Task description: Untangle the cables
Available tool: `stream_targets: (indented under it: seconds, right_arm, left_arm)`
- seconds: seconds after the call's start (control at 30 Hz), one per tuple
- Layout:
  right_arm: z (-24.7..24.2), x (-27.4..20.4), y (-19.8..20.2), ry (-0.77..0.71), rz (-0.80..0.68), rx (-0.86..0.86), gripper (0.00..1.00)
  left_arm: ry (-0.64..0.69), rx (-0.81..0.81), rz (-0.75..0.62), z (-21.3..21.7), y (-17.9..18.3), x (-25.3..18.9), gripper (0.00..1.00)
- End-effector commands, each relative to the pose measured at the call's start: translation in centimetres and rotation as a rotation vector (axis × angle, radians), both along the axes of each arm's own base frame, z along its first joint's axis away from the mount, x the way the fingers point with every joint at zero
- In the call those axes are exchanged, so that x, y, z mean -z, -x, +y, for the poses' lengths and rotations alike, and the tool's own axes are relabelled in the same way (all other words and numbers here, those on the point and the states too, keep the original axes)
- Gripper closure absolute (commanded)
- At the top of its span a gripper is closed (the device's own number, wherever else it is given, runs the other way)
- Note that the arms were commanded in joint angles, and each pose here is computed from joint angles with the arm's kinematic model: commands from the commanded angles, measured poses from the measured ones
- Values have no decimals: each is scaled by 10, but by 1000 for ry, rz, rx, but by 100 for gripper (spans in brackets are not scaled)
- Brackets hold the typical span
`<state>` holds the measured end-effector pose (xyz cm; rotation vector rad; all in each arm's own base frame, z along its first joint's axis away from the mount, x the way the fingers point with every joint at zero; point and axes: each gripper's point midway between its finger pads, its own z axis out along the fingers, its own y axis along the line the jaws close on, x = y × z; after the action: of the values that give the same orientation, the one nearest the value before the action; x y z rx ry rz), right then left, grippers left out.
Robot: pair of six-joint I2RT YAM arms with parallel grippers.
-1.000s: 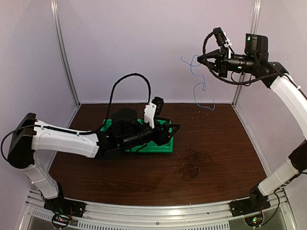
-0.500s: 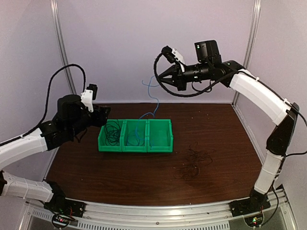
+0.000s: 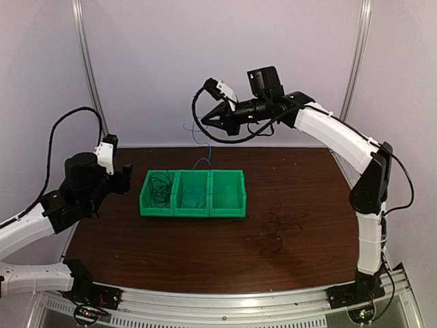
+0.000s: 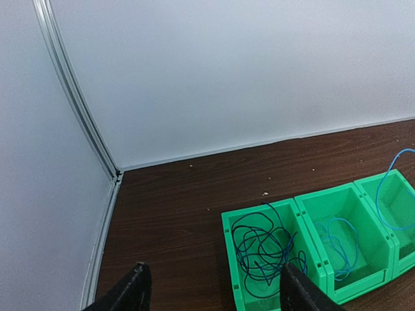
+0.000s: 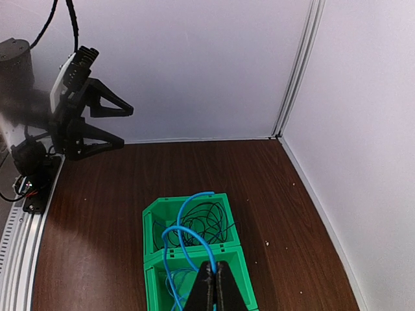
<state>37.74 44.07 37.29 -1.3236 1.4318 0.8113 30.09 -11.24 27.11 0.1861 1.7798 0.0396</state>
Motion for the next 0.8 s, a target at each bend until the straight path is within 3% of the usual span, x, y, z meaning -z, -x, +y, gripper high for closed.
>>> stream_targets:
  seconds: [0.0,0.27,0.77]
  right_arm:
    - [6,-14,-2,-33,-32,16,100]
    - [18,-30,6,-63,-81,7,100]
    - [44,85,-46,90,23,92,100]
  left_arm:
    - [-15,-34,-33,7,-3,-5,31]
    - [-11,-26,-25,6,-5,-1,31]
    - [-1,-19,-21,6,-3,0,31]
